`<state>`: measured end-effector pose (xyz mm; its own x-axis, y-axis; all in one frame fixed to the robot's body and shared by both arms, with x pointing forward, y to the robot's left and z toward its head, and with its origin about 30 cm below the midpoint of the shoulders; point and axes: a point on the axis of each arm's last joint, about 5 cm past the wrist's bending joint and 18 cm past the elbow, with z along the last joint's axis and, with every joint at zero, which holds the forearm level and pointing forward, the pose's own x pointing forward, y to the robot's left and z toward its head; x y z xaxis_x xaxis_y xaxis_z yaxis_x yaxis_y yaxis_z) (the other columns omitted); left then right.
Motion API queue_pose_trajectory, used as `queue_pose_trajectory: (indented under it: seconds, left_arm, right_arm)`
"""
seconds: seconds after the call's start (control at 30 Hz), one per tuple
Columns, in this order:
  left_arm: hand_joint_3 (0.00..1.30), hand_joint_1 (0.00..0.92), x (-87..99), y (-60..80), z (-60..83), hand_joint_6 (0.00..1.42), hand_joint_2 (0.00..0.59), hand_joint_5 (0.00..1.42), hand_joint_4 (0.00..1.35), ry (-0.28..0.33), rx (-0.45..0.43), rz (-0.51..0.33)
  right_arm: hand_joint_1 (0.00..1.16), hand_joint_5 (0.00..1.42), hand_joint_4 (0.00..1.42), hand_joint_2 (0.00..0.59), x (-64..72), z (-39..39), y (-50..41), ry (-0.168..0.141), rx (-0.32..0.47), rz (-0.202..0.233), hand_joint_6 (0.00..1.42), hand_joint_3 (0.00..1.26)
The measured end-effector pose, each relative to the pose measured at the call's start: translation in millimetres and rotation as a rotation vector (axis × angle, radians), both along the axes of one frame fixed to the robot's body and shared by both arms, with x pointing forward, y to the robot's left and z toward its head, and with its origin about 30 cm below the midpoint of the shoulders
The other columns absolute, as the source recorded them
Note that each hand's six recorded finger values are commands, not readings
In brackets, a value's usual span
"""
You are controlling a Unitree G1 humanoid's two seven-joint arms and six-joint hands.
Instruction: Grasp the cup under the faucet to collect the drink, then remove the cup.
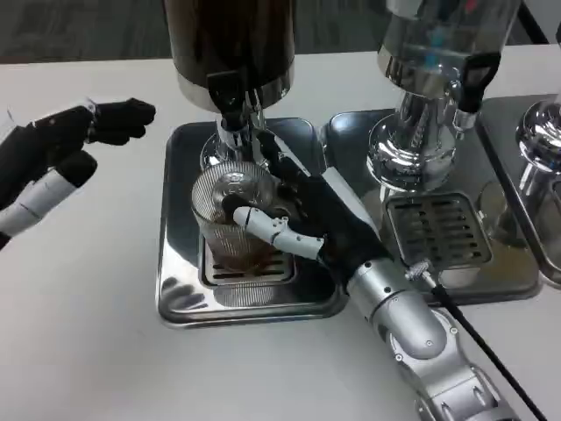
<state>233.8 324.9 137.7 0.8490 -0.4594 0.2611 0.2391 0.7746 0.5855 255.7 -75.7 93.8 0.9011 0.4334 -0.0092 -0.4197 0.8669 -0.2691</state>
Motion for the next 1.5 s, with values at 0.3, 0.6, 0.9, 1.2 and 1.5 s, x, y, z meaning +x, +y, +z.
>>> queue_pose_trajectory:
  seconds: [0.3,0.6,0.9,1.2,1.5]
  left_arm:
    - [0.37,0.000,-4.6,3.6,-2.6,0.31,0.104,0.32,0.31,0.017,0.008,0.020]
    - [0.40,0.000,-8.3,7.1,-4.0,0.31,0.100,0.33,0.33,0.035,0.015,0.037]
    - [0.42,0.000,-8.5,8.2,-3.5,0.31,0.102,0.34,0.34,0.042,0.018,0.040]
    - [0.43,0.000,-8.4,8.2,-3.5,0.32,0.102,0.34,0.35,0.044,0.019,0.040]
    - [0.43,0.000,-8.7,8.0,-4.0,0.33,0.103,0.34,0.36,0.050,0.026,0.038]
  right_arm:
    - [0.53,0.00,0.00,0.224,2.7,-2.3,1.8,0.012,-0.005,0.044,0.00,0.00]
    - [0.64,0.00,0.00,0.196,6.1,-4.0,2.6,0.014,-0.035,0.066,0.03,0.00]
    - [0.68,0.00,0.00,0.183,8.0,-2.4,4.1,-0.010,-0.079,0.073,0.06,0.00]
    - [0.58,0.00,0.00,0.220,8.0,-2.6,4.8,-0.012,-0.081,0.068,0.06,0.00]
    - [0.53,0.00,0.00,0.247,7.2,-6.1,1.4,0.023,-0.023,0.030,0.08,0.00]
